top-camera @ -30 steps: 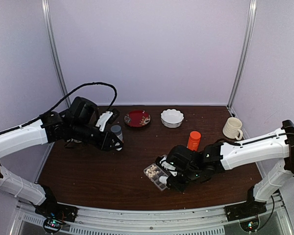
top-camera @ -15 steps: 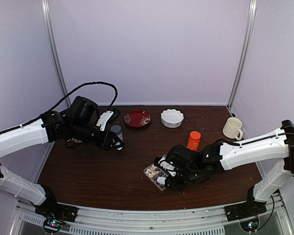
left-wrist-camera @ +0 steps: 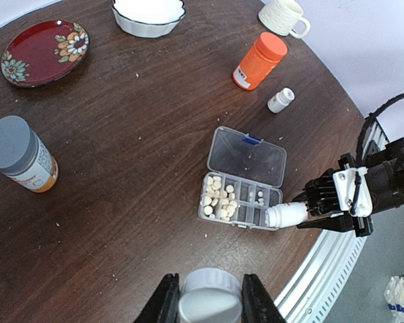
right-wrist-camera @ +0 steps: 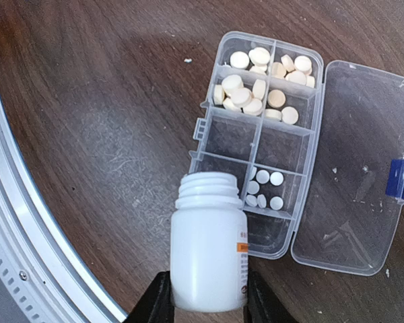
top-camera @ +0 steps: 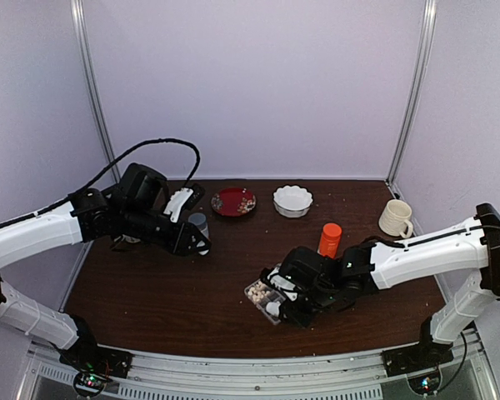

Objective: Sort the pills into containers
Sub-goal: Pour the pill into the compartment of the pill container.

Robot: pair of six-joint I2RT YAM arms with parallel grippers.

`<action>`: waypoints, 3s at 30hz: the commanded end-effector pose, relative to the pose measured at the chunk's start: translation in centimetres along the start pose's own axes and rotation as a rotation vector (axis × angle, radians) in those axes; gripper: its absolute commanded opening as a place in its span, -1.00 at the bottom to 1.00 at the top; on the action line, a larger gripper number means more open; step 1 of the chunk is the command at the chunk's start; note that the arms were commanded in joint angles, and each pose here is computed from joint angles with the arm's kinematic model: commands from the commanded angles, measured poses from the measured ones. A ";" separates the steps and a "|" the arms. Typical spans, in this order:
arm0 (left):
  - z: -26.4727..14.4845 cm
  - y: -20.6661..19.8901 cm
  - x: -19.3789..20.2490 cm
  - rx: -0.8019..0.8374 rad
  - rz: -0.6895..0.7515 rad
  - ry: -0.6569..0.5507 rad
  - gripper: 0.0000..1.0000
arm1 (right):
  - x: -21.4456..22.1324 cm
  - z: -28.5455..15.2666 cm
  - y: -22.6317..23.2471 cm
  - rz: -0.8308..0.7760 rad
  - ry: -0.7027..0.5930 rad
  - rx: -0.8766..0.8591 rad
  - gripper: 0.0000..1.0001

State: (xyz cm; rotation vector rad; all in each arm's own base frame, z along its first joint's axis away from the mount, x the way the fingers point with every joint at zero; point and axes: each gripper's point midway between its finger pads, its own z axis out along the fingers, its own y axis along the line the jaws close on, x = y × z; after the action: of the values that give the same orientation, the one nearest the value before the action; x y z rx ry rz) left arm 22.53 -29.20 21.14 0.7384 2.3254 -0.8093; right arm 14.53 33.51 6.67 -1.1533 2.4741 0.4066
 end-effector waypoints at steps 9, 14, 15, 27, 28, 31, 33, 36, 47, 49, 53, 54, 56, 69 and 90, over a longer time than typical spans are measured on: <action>-0.5 -0.8 -1.0 0.024 0.015 -0.038 -1.00 | -0.6 -0.8 0.4 0.007 0.001 -0.008 -1.00; -0.4 -0.8 -0.9 0.024 0.015 -0.036 -1.00 | -0.3 -0.6 -0.6 0.007 0.038 0.059 -1.00; -0.4 -0.8 -1.0 0.022 0.014 -0.037 -1.00 | -0.1 -0.4 -0.6 -0.002 0.052 0.059 -1.00; -0.4 -0.8 -0.9 0.024 0.014 -0.035 -1.00 | -1.0 -1.4 -0.3 0.011 0.003 0.039 -1.00; -0.4 -0.7 -1.0 0.022 0.014 -0.037 -1.00 | -1.0 -1.5 -0.2 0.010 0.000 0.034 -1.00; -0.4 -0.8 -1.0 0.022 0.014 -0.036 -1.00 | -1.0 -1.5 -0.3 0.014 -0.023 0.030 -1.00; -0.4 -0.8 -1.0 0.025 0.015 -0.036 -1.00 | -0.2 -0.8 -1.0 0.005 0.042 0.081 -1.00; -0.3 -0.8 -1.0 0.024 0.014 -0.034 -1.00 | -0.7 -0.9 0.0 0.009 0.012 0.019 -1.00; -0.4 -0.8 -1.0 0.022 0.016 -0.036 -1.00 | -0.8 -1.0 -0.7 0.026 0.005 0.052 -1.00; -0.4 -0.7 -0.9 0.021 0.013 -0.035 -1.00 | -0.4 -0.8 -0.4 0.008 0.035 0.044 -1.00; -0.3 -0.8 -1.0 0.025 0.016 -0.034 -1.00 | -1.2 -1.5 -0.3 0.030 -0.033 0.025 -1.00; -0.3 -0.8 -1.0 0.024 0.016 -0.034 -1.00 | -0.6 -1.5 -0.9 0.022 0.009 0.066 -1.00; -0.4 -0.8 -1.1 0.023 0.017 -0.038 -1.00 | -0.6 -1.2 -0.9 -0.001 0.035 0.073 -1.00; -0.4 -1.0 -1.3 0.029 0.017 -0.040 -1.00 | -0.4 -0.8 -0.9 0.014 0.050 0.073 -1.00; -0.3 -0.9 -0.9 0.026 0.013 -0.032 -1.00 | -0.1 -0.7 -1.0 0.012 0.081 0.082 -1.00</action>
State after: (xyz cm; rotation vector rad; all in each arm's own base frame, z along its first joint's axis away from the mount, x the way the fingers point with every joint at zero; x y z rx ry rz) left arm 22.33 -29.35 21.15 0.7465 2.3245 -0.8150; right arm 14.44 33.52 7.29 -1.1457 2.5228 0.3804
